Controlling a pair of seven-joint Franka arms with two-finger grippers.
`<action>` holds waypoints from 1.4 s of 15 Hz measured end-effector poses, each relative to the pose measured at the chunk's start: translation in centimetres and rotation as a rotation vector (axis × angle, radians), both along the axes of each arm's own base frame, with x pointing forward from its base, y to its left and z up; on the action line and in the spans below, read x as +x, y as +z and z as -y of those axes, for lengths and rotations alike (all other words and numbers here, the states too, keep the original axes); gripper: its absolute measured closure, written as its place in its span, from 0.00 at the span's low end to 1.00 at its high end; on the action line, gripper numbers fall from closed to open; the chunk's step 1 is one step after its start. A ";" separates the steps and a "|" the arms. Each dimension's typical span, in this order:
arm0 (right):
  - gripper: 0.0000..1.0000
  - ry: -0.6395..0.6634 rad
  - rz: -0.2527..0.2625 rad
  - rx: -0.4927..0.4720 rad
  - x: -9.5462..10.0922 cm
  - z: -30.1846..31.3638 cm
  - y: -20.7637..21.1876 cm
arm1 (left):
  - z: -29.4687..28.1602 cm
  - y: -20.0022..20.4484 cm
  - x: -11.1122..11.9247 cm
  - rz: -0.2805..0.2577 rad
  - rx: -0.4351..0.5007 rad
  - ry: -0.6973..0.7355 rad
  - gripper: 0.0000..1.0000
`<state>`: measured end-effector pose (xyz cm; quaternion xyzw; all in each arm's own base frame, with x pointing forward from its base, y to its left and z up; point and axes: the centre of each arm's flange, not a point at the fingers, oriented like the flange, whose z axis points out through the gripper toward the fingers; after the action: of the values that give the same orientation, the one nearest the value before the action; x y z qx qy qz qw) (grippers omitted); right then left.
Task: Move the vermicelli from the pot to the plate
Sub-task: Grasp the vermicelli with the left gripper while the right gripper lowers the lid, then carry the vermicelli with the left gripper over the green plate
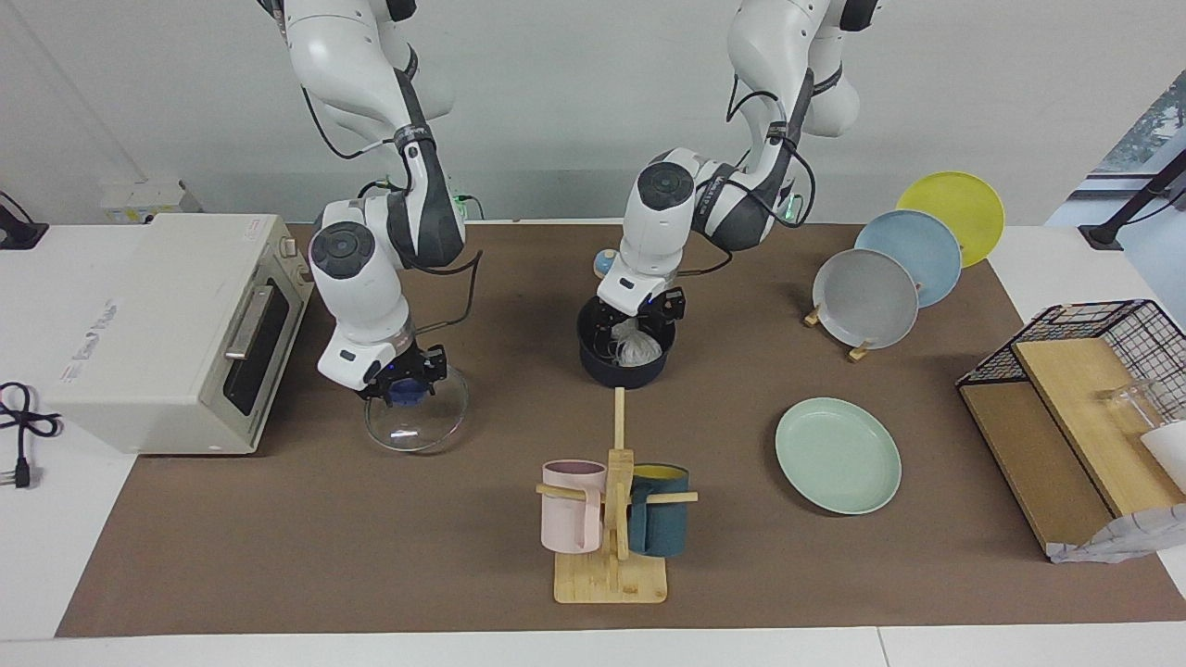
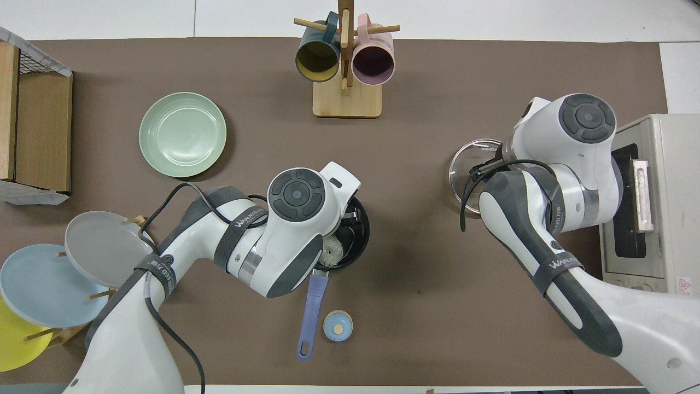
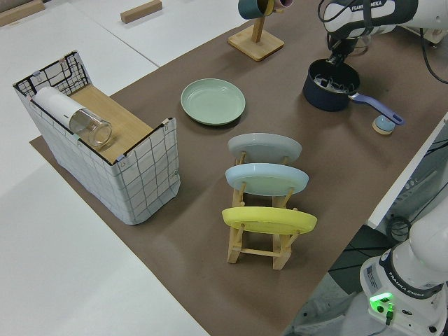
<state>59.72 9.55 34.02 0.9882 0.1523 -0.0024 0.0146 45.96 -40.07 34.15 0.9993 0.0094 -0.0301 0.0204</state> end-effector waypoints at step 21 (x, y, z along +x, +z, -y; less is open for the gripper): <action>0.00 -0.012 -0.065 -0.011 0.6 1.3 12.9 | -9.0 18.3 6.5 -0.071 -0.049 0.015 0.89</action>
<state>60.29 8.23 46.88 0.9884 0.1468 -0.0354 0.0152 52.49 -31.04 52.44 0.9967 0.0168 -0.0655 0.0445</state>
